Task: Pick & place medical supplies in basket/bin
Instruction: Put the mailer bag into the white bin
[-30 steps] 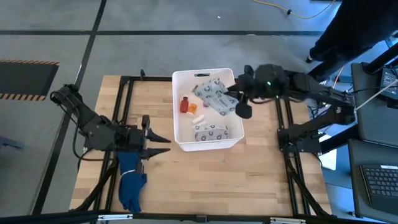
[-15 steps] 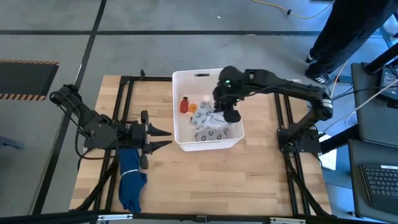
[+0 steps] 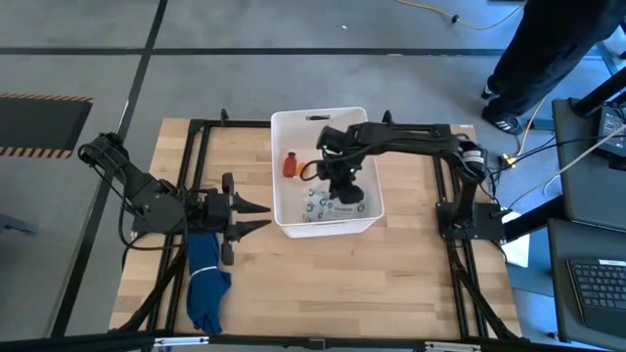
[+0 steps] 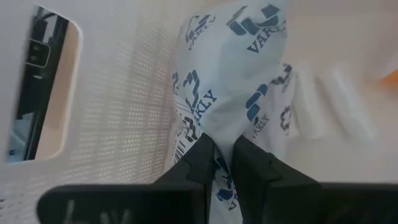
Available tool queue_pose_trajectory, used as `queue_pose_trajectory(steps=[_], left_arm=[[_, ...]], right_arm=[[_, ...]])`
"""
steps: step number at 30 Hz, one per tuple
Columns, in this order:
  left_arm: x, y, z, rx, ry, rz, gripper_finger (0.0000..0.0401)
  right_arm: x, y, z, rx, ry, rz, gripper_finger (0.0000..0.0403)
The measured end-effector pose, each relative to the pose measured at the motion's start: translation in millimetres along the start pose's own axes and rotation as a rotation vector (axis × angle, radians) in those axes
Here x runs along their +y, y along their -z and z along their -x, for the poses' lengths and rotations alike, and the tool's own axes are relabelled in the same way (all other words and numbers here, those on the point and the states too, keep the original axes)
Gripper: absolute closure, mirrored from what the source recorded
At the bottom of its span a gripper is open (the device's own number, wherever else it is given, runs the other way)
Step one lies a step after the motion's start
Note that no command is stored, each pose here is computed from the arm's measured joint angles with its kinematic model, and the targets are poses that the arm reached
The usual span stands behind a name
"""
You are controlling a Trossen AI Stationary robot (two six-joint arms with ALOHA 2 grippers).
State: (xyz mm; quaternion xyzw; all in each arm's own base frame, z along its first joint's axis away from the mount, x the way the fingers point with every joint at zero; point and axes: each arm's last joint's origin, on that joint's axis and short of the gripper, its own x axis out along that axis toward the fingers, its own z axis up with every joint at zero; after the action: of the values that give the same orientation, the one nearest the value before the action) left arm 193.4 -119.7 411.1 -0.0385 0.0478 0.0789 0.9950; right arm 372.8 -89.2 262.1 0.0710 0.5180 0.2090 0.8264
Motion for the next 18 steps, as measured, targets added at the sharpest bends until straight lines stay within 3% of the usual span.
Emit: queue_pose_trajectory(steps=[10,18], left_arm=[[0.0,0.0,0.0,0.0,0.0,0.002,0.0297],[0.3,1.5,0.0,0.012,-0.003,0.025,0.0296]], right_arm=[[-7.9,2.3,-14.0,0.038,-0.016,-0.024,0.0341],[-7.4,2.1,-14.2,0.042,-0.01,-0.05,0.0235]])
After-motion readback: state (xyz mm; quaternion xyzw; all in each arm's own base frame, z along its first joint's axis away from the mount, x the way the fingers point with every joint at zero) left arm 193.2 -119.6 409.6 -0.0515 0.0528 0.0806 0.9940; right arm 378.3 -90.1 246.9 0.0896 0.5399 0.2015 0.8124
